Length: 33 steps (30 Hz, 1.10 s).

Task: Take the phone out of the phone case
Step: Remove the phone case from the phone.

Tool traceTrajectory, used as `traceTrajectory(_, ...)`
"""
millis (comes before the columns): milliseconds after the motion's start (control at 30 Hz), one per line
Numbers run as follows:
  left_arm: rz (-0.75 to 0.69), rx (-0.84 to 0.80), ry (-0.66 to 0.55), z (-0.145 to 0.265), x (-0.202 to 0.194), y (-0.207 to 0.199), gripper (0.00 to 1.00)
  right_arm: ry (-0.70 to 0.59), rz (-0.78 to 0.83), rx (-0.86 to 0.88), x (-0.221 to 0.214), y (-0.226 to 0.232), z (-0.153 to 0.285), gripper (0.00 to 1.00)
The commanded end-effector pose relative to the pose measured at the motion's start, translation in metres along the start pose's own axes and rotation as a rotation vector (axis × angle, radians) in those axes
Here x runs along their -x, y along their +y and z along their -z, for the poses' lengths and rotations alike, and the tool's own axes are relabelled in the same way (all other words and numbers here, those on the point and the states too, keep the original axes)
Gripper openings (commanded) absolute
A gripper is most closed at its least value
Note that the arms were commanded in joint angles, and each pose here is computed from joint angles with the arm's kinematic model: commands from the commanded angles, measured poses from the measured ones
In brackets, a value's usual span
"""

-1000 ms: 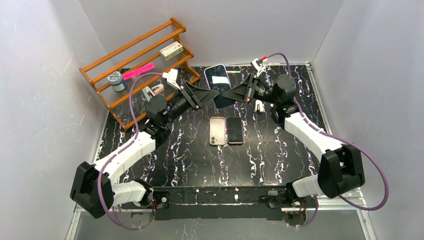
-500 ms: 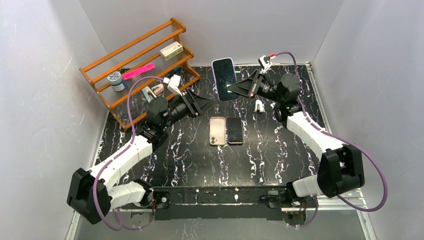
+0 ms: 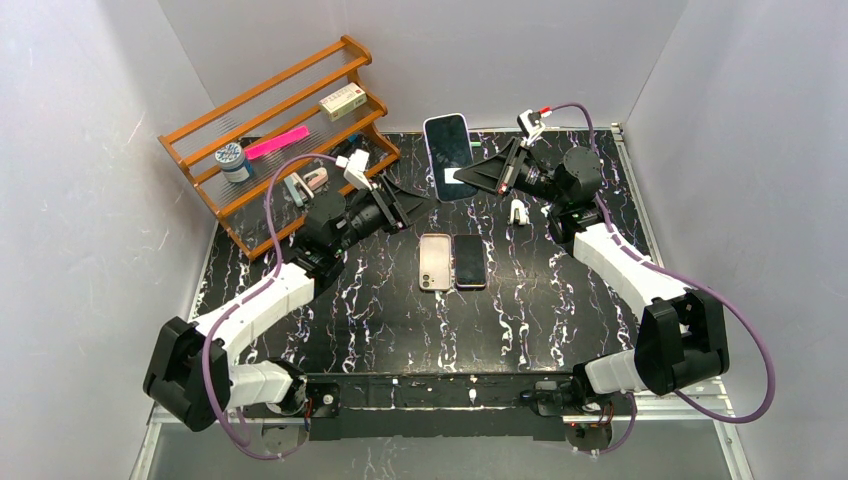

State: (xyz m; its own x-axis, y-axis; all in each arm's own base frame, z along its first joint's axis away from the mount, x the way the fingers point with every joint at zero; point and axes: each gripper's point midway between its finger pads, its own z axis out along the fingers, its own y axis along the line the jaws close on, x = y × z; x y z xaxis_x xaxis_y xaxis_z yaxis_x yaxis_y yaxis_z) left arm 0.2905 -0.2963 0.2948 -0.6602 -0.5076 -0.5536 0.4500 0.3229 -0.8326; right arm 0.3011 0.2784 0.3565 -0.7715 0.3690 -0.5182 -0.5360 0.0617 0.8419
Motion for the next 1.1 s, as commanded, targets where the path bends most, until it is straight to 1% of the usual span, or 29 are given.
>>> traceTrajectory(0, -0.024, -0.084, -0.014, -0.005, 0.009, -0.024, 0.57, -0.070, 0.154, 0.128, 0.022, 0.056, 0.002, 0.01)
traceTrajectory(367, -0.023, -0.107, -0.023, -0.021, 0.014, -0.027, 0.56, -0.052, 0.145, 0.134, 0.018, 0.054, 0.003, 0.01)
traceTrajectory(633, 0.007, -0.168, -0.054, -0.036, 0.028, -0.040, 0.52, -0.022, 0.108, 0.119, 0.005, 0.045, 0.008, 0.01)
traceTrajectory(733, 0.013, -0.188, -0.064, -0.042, 0.033, -0.044, 0.49, -0.014, 0.094, 0.112, 0.001, 0.041, 0.009, 0.01)
traceTrajectory(800, 0.011, -0.193, -0.066, -0.046, 0.034, -0.045, 0.42, -0.007, 0.089, 0.106, -0.002, 0.039, 0.011, 0.01)
traceTrajectory(833, 0.006, -0.193, -0.069, -0.047, 0.035, -0.044, 0.38, 0.000, 0.087, 0.103, -0.003, 0.038, 0.011, 0.01)
traceTrajectory(867, -0.004, -0.191, -0.073, -0.047, 0.036, -0.044, 0.32, 0.005, 0.085, 0.097, -0.005, 0.037, 0.011, 0.01)
traceTrajectory(900, -0.012, -0.187, -0.075, -0.048, 0.036, -0.041, 0.22, 0.009, 0.086, 0.089, -0.006, 0.035, 0.012, 0.01)
traceTrajectory(1000, -0.023, -0.159, -0.080, -0.046, 0.037, -0.029, 0.05, 0.020, 0.089, 0.066, -0.009, 0.031, 0.013, 0.01)
traceTrajectory(1033, -0.028, -0.139, -0.084, -0.045, 0.038, -0.023, 0.01, 0.020, 0.093, 0.059, -0.009, 0.030, 0.014, 0.01)
traceTrajectory(1067, -0.035, -0.119, -0.086, -0.044, 0.038, -0.016, 0.00, 0.023, 0.092, 0.053, -0.010, 0.029, 0.014, 0.01)
